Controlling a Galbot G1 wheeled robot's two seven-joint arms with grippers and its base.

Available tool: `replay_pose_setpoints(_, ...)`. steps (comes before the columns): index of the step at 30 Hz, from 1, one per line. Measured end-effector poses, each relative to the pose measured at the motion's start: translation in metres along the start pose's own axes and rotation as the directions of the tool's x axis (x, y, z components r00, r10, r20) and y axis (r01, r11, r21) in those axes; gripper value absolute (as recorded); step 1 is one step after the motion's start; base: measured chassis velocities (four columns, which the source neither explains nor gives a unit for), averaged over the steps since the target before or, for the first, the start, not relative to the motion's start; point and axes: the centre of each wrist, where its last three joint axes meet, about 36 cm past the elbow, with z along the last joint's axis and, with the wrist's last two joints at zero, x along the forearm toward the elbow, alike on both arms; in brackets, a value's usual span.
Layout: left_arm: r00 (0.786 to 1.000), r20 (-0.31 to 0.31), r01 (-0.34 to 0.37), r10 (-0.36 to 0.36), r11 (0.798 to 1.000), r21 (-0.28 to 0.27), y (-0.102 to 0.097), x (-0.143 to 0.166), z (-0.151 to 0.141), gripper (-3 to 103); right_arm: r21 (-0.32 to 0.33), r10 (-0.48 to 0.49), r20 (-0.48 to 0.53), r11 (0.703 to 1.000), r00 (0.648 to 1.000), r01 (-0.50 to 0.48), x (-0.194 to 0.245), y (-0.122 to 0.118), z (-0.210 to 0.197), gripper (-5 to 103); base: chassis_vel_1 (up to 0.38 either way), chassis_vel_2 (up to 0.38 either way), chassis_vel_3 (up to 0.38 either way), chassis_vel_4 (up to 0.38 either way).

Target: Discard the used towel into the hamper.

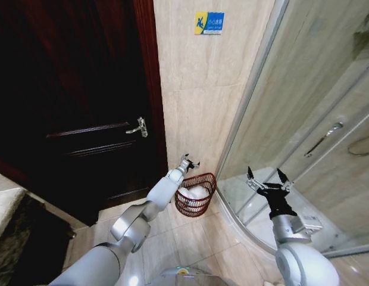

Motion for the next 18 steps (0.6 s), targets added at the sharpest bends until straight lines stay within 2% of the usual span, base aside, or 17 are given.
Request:
replay_pose_setpoints(2,0.999,0.054,0.005,-0.007,0.999,0.043,-0.010,0.006,-0.003,100,-0.006,0.001,0.002,1.000,1.000,-0.001,0.000,0.000,0.000,100,0.000,0.000,0.000,0.000)
replay_pose_setpoints(3,0.999,0.054,0.005,-0.007,0.999,0.043,-0.010,0.006,-0.003,100,-0.006,0.001,0.002,1.000,1.000,-0.001,0.000,0.000,0.000,100,0.000,0.000,0.000,0.000)
replay_pose_setpoints(4,0.996,0.085,0.008,-0.014,0.997,0.072,-0.013,0.012,-0.005,100,-0.010,0.000,0.003,1.000,1.000,0.000,-0.001,0.000,0.000,100,0.000,0.000,0.000,0.000)
replay_pose_setpoints(7,0.990,0.127,0.037,-0.055,0.989,0.141,-0.002,0.043,-0.003,100,-0.018,-0.002,0.001,1.000,1.000,0.002,-0.002,0.000,0.001,100,0.000,0.000,0.000,0.000)
replay_pose_setpoints(8,0.990,0.127,0.037,-0.055,0.989,0.141,-0.002,0.043,-0.003,100,-0.018,-0.002,0.001,1.000,1.000,0.002,-0.002,0.000,0.001,100,0.000,0.000,0.000,0.000)
replay_pose_setpoints(10,0.983,0.148,0.078,-0.105,0.980,0.181,0.010,0.079,-0.005,100,-0.027,-0.007,0.000,1.000,1.000,0.007,-0.004,0.001,0.003,100,0.000,0.000,0.000,0.000)
replay_pose_setpoints(11,0.983,0.148,0.078,-0.105,0.980,0.181,0.010,0.079,-0.005,100,-0.027,-0.007,0.000,1.000,1.000,0.007,-0.004,0.001,0.003,100,0.000,0.000,0.000,0.000)
replay_pose_setpoints(14,0.973,0.148,0.144,-0.178,0.966,0.214,0.022,0.128,0.001,100,-0.036,-0.016,-0.005,0.999,1.000,0.016,-0.004,0.002,0.004,100,0.000,0.000,0.000,0.000)
replay_pose_setpoints(15,0.973,0.148,0.144,-0.178,0.966,0.214,0.022,0.128,0.001,100,-0.036,-0.016,-0.005,0.999,1.000,0.016,-0.004,0.002,0.004,100,0.000,0.000,0.000,0.000)
replay_pose_setpoints(18,0.950,0.156,0.231,-0.270,0.946,0.228,0.036,0.175,0.008,100,-0.041,-0.028,-0.010,0.999,1.000,0.028,-0.002,0.003,0.008,100,0.000,0.000,0.000,0.000)
